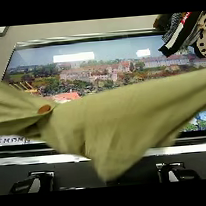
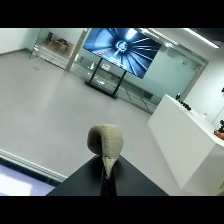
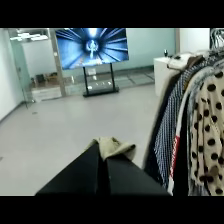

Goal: Fold the clothes and pants, and hang the long-sleeved shirts on hangers.

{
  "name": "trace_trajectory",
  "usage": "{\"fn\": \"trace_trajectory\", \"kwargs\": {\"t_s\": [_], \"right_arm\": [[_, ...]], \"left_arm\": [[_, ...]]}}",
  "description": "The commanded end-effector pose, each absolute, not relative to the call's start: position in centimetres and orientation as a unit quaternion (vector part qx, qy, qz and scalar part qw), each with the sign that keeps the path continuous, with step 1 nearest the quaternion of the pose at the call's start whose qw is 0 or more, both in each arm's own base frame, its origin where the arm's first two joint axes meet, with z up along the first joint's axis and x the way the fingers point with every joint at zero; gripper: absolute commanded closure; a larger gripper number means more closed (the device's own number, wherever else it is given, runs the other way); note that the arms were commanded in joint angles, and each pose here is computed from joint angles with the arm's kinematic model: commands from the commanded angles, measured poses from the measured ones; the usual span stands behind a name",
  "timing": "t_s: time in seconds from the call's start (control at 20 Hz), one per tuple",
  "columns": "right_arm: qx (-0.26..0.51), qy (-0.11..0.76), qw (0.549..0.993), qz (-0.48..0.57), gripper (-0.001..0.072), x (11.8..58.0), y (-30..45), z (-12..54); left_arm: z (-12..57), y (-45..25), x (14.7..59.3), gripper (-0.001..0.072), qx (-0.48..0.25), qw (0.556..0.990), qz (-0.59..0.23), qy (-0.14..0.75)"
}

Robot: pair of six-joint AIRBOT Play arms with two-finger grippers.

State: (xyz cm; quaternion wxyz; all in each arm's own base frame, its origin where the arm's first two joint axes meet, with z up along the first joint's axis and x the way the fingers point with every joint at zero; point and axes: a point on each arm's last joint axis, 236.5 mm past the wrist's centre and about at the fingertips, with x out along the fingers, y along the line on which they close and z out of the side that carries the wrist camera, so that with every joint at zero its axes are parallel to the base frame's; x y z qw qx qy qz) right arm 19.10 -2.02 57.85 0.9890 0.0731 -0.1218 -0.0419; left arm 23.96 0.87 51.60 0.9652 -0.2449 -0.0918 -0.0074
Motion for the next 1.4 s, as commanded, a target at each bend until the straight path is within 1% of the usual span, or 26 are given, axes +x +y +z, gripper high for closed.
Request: {"fn": "trace_trajectory", "kwargs": {"t_s": [0.0,0.1,0.25,0.35,0.45,0.5,0.55,0.65,0.7,0.75,0.8,0.85,0.9,0.95,1.0,1.05,1.1,1.2,1.3,1.35], "right_arm": [[0.109,-0.023,0.992,-0.066,0.0685,25.5,-3.4,53.2],[0.127,0.074,0.987,-0.06,0.0684,32.6,-3.3,47.8],[0.155,0.226,0.961,-0.039,0.0684,43.0,-2.2,37.1],[0.185,0.34,0.922,-0.013,0.0681,48.5,-0.5,27.8],[0.217,0.441,0.871,0.008,0.0675,51.6,1.4,18.5],[0.232,0.488,0.842,0.018,0.0641,52.5,2.3,14.2],[0.242,0.525,0.816,0.025,0.0635,52.8,3.0,10.7],[0.237,0.579,0.78,0.038,0.0633,52.5,3.7,5.8],[0.227,0.592,0.772,0.043,0.0632,52.2,3.6,4.8],[0.212,0.597,0.772,0.049,0.0626,51.9,3.5,4.6],[0.197,0.599,0.774,0.053,0.0567,51.5,3.2,4.9],[0.172,0.602,0.778,0.057,0.0506,50.8,2.7,5.5],[0.14,0.605,0.781,0.063,0.0474,50.0,2.1,6.3],[0.114,0.608,0.783,0.064,0.0329,49.0,1.4,7.3],[0.131,0.598,0.788,0.062,0.0196,48.6,0.9,8.8],[0.135,0.594,0.79,0.07,0.0132,47.7,0.4,10.0],[0.146,0.594,0.789,0.068,0.0112,46.9,-0.4,10.8],[0.177,0.601,0.777,0.06,0.0113,44.5,-1.8,10.6],[0.214,0.62,0.752,0.059,0.0113,41.7,-1.5,8.3],[0.231,0.63,0.738,0.065,0.0113,40.4,-0.5,6.5]], "left_arm": [[47.9,0.9,27.3,0.069,-0.281,0.959,-0.007,-0.038],[42.8,0.6,32.1,0.0691,-0.31,0.95,-0.01,0.035],[31.5,-0.5,40.0,0.069,-0.307,0.935,-0.001,0.177],[23.4,-2.7,44.0,0.069,-0.287,0.918,-0.008,0.273],[16.1,-5.1,46.9,0.069,-0.272,0.895,-0.015,0.353],[12.6,-6.3,47.8,0.069,-0.269,0.881,-0.016,0.389],[9.8,-7.2,48.4,0.069,-0.273,0.867,-0.016,0.417],[5.5,-8.8,49.1,0.0689,-0.303,0.835,-0.019,0.459],[4.5,-9.1,49.2,0.0686,-0.32,0.823,-0.019,0.469],[4.0,-9.2,49.4,0.0656,-0.335,0.815,-0.018,0.472],[4.2,-8.9,49.5,0.0494,-0.349,0.81,-0.017,0.47],[4.7,-8.4,49.5,0.0258,-0.36,0.807,-0.015,0.468],[5.5,-7.7,49.3,0.0082,-0.364,0.804,-0.014,0.469],[6.5,-6.6,49.0,0.0028,-0.366,0.803,-0.011,0.47],[7.7,-5.4,48.6,0.0028,-0.369,0.804,-0.006,0.467],[8.9,-4.0,48.0,0.0027,-0.373,0.806,0.001,0.46],[10.0,-2.2,47.0,0.0026,-0.372,0.808,0.013,0.456],[10.7,0.9,43.7,0.0026,-0.355,0.811,0.042,0.462],[9.3,2.0,39.5,0.0026,-0.358,0.802,0.059,0.474],[7.8,1.5,37.2,0.0026,-0.366,0.791,0.064,0.486]]}}
